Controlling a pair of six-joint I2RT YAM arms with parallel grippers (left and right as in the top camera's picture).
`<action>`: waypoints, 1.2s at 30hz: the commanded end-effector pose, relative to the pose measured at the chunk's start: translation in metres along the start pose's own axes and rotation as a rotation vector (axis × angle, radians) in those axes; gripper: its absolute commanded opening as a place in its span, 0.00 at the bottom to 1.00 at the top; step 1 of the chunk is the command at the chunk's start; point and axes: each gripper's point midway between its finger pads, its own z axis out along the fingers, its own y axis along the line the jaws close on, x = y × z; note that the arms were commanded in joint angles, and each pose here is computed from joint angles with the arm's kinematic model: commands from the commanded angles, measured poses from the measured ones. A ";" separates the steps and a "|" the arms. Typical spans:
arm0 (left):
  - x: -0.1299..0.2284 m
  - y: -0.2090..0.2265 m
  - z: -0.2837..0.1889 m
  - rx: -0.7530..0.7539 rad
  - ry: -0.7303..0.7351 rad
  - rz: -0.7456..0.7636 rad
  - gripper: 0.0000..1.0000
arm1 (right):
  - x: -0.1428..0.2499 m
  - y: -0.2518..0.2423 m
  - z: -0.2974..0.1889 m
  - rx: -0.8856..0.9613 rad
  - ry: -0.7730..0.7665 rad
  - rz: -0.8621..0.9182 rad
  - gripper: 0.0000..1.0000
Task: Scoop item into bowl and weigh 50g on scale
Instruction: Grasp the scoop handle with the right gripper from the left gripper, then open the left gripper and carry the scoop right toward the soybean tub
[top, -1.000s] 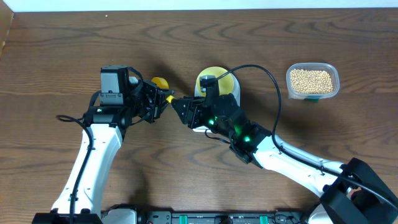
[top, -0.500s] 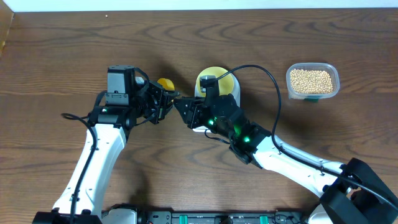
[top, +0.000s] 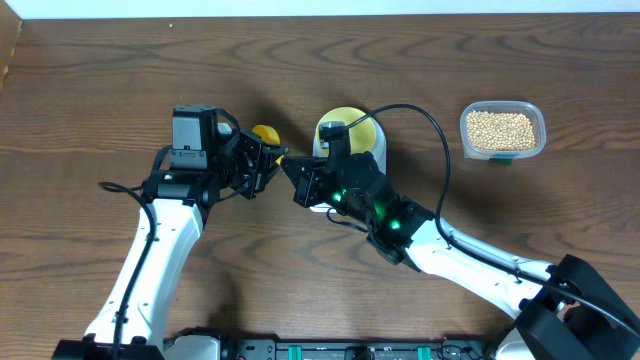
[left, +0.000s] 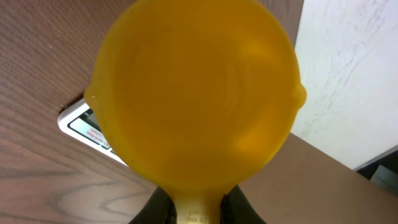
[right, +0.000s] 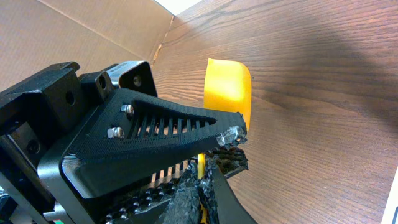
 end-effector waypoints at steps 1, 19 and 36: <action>0.004 -0.002 -0.001 0.007 0.019 -0.001 0.17 | -0.009 -0.011 0.002 0.057 -0.045 -0.026 0.01; 0.002 -0.002 -0.001 0.004 0.009 0.000 0.98 | -0.051 -0.015 -0.012 0.053 0.185 -0.128 0.01; 0.002 -0.002 -0.001 0.004 0.009 0.000 0.98 | -0.127 -0.100 -0.133 0.547 0.393 -0.194 0.01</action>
